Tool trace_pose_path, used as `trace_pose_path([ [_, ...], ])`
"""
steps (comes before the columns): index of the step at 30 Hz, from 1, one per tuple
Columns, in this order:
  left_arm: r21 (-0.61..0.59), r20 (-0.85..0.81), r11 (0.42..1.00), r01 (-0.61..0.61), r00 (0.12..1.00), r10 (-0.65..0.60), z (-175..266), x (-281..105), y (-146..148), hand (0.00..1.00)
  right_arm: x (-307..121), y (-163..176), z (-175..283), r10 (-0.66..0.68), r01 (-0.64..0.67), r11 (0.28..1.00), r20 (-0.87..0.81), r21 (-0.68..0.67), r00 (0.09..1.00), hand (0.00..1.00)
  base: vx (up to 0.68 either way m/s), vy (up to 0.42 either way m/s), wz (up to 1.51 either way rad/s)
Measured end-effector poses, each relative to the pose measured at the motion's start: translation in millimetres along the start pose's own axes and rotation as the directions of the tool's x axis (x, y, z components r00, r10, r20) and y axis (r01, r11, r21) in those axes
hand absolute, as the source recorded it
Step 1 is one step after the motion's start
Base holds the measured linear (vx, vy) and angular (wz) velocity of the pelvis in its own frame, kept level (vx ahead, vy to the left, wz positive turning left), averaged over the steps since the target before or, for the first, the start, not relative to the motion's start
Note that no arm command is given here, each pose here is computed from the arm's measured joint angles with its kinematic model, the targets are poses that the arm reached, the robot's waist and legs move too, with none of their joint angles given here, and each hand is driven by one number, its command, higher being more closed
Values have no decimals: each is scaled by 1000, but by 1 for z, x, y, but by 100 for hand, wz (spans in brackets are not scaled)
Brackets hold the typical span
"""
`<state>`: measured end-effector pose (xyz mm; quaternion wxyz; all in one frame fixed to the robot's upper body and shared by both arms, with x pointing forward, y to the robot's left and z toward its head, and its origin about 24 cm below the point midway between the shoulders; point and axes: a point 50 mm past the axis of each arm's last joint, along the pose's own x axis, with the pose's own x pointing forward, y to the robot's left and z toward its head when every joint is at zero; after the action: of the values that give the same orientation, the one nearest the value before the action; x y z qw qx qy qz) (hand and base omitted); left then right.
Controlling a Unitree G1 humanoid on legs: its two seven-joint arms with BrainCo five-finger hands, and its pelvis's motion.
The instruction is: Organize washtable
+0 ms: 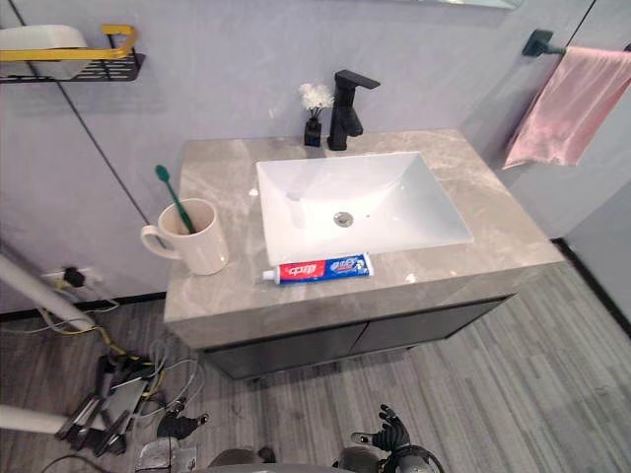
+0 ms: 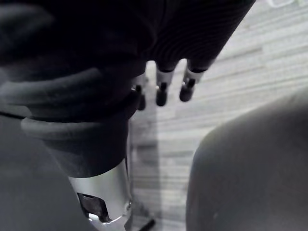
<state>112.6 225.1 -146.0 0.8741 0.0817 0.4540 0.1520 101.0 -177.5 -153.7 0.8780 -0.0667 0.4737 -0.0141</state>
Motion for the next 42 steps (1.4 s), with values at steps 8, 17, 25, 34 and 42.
trace_pose_path([
  [8,-20,-101,1000,14,995,-16,-21,-5,-12,0,0,-16,-12,-28,26,999,-62,-31,998,0,189,-144,56],
  [17,102,-204,995,8,979,14,-59,-18,12,0,-9,-14,-41,-16,4,997,-160,-77,987,0,23,-18,7],
  [25,108,-202,991,74,978,-51,-60,-19,4,0,-13,-21,-53,-57,83,990,-213,115,975,0,21,-4,9],
  [34,82,-192,985,153,972,-135,-59,-21,-8,0,-16,-30,-61,-94,152,959,-239,238,966,0,-13,-16,2],
  [42,-153,-235,988,13,971,-49,-72,-25,8,0,-17,-33,-63,-107,177,943,-247,283,963,0,0,-21,13],
])
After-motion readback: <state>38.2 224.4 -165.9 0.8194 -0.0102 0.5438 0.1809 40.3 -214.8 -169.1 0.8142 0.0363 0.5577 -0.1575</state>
